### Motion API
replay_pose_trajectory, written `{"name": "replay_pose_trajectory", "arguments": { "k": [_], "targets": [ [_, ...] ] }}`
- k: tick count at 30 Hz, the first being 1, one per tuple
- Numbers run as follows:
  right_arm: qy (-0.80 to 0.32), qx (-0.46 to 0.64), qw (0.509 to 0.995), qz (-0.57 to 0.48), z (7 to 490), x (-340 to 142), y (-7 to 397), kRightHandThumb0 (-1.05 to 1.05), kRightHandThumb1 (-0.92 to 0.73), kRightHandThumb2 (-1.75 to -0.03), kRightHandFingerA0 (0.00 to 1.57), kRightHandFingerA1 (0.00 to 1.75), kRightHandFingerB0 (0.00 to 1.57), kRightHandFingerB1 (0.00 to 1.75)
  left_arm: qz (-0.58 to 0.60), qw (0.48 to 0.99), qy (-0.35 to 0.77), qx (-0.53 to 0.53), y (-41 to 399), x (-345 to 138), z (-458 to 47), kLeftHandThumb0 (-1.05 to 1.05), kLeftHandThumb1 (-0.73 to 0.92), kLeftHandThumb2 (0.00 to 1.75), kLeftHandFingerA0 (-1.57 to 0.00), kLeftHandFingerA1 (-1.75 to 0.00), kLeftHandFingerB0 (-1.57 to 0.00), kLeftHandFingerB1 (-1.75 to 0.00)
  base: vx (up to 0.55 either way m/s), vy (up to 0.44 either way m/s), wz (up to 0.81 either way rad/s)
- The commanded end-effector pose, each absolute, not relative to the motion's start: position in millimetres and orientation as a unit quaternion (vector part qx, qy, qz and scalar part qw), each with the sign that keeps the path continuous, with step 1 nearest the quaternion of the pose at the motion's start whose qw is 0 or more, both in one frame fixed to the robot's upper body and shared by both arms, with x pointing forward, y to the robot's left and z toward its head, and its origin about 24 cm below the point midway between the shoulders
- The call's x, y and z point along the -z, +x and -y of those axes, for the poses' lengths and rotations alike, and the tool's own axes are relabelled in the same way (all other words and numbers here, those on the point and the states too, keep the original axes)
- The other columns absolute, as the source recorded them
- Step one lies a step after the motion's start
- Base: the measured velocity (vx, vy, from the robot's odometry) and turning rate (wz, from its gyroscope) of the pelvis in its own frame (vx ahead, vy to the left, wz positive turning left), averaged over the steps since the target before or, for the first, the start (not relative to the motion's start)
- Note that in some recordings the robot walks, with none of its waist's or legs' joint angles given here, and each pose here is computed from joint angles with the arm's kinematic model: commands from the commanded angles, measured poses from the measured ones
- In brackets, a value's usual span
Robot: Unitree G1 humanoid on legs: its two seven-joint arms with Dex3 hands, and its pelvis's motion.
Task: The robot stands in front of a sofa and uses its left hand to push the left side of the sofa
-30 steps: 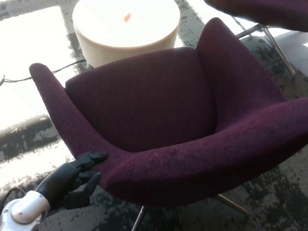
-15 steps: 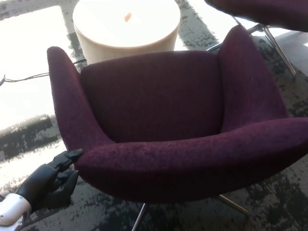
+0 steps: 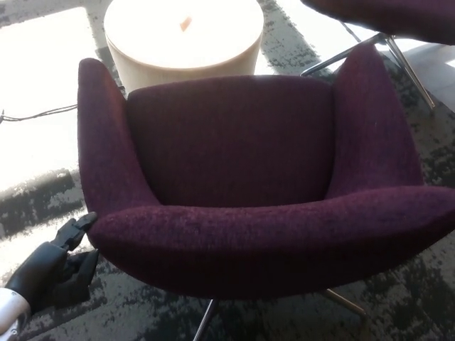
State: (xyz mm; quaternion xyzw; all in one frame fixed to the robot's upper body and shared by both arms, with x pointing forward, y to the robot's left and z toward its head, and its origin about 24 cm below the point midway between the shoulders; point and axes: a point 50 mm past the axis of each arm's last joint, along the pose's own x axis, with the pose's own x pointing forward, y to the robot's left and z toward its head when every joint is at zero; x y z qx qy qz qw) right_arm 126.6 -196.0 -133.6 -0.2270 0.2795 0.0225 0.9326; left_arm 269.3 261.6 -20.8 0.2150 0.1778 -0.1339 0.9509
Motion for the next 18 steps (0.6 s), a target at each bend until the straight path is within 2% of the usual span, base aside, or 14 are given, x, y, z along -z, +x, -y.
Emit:
{"name": "replay_pose_trajectory", "arguments": {
  "k": [1, 2, 3, 9, 10, 13, 14, 15, 18],
  "targets": [
    [-0.23, -0.012, 0.931, -0.282, 204.0, 133.1, 122.8, -0.65, -0.84, -0.65, 0.57, 0.44, 0.48, 0.39, -0.186, 0.946, 0.224, 0.142, 259.9, 27.1, -266.6, -0.9, 0.8, 1.22, -0.1, -0.47, 0.0, -0.28, 0.0, 0.0, 0.0],
    [-0.229, -0.015, 0.931, -0.282, 204.0, 133.1, 122.6, -0.65, -0.84, -0.65, 0.57, 0.44, 0.48, 0.39, -0.188, 0.948, 0.22, 0.133, 257.1, 28.3, -271.1, -0.88, 0.83, 1.21, -0.17, -0.5, 0.0, -0.3, 0.0, 0.0, 0.0],
    [-0.23, -0.017, 0.931, -0.282, 204.1, 133.1, 122.5, -0.65, -0.84, -0.66, 0.57, 0.44, 0.48, 0.39, -0.193, 0.949, 0.215, 0.125, 255.4, 29.1, -274.6, -0.89, 0.82, 1.21, -0.1, -0.46, 0.0, -0.29, 0.0, 0.0, 0.0],
    [-0.231, -0.018, 0.931, -0.283, 203.8, 133.4, 121.4, -0.66, -0.85, -0.66, 0.56, 0.44, 0.48, 0.39, -0.202, 0.948, 0.216, 0.114, 249.4, 31.6, -282.7, -0.88, 0.82, 1.2, -0.13, -0.48, 0.0, -0.33, 0.0, 0.0, 0.0],
    [-0.228, -0.018, 0.932, -0.282, 203.5, 133.3, 121.3, -0.65, -0.84, -0.65, 0.56, 0.44, 0.48, 0.39, -0.207, 0.947, 0.217, 0.111, 247.4, 33.3, -285.2, -0.8, 0.77, 1.19, -0.05, -0.45, -0.03, -0.35, 0.0, 0.0, 0.0],
    [-0.228, -0.018, 0.932, -0.282, 203.5, 133.2, 121.3, -0.65, -0.84, -0.65, 0.56, 0.44, 0.48, 0.39, -0.208, 0.947, 0.217, 0.111, 247.1, 33.8, -285.9, -0.8, 0.77, 1.19, -0.05, -0.45, -0.03, -0.35, 0.0, 0.0, 0.0],
    [-0.228, -0.018, 0.931, -0.283, 203.7, 133.5, 120.8, -0.65, -0.84, -0.66, 0.56, 0.45, 0.47, 0.4, -0.215, 0.95, 0.202, 0.101, 242.9, 37.0, -289.4, -0.85, 0.91, 0.79, -0.08, -0.33, -0.03, -0.25, 0.0, 0.0, 0.0],
    [-0.227, -0.019, 0.931, -0.286, 204.1, 133.9, 120.0, -0.57, -0.66, -1.07, 0.53, 0.63, 0.31, 0.5, -0.227, 0.954, 0.178, 0.083, 235.1, 42.7, -295.4, -0.78, 0.76, 1.18, -0.04, -0.44, -0.02, -0.31, 0.0, 0.0, 0.0],
    [-0.225, -0.019, 0.931, -0.286, 204.1, 133.9, 119.8, -0.57, -0.66, -1.07, 0.53, 0.63, 0.31, 0.5, -0.228, 0.955, 0.175, 0.077, 233.3, 44.2, -297.1, -0.78, 0.76, 1.18, -0.04, -0.44, -0.02, -0.31, 0.0, 0.0, 0.0]
  ]
}}
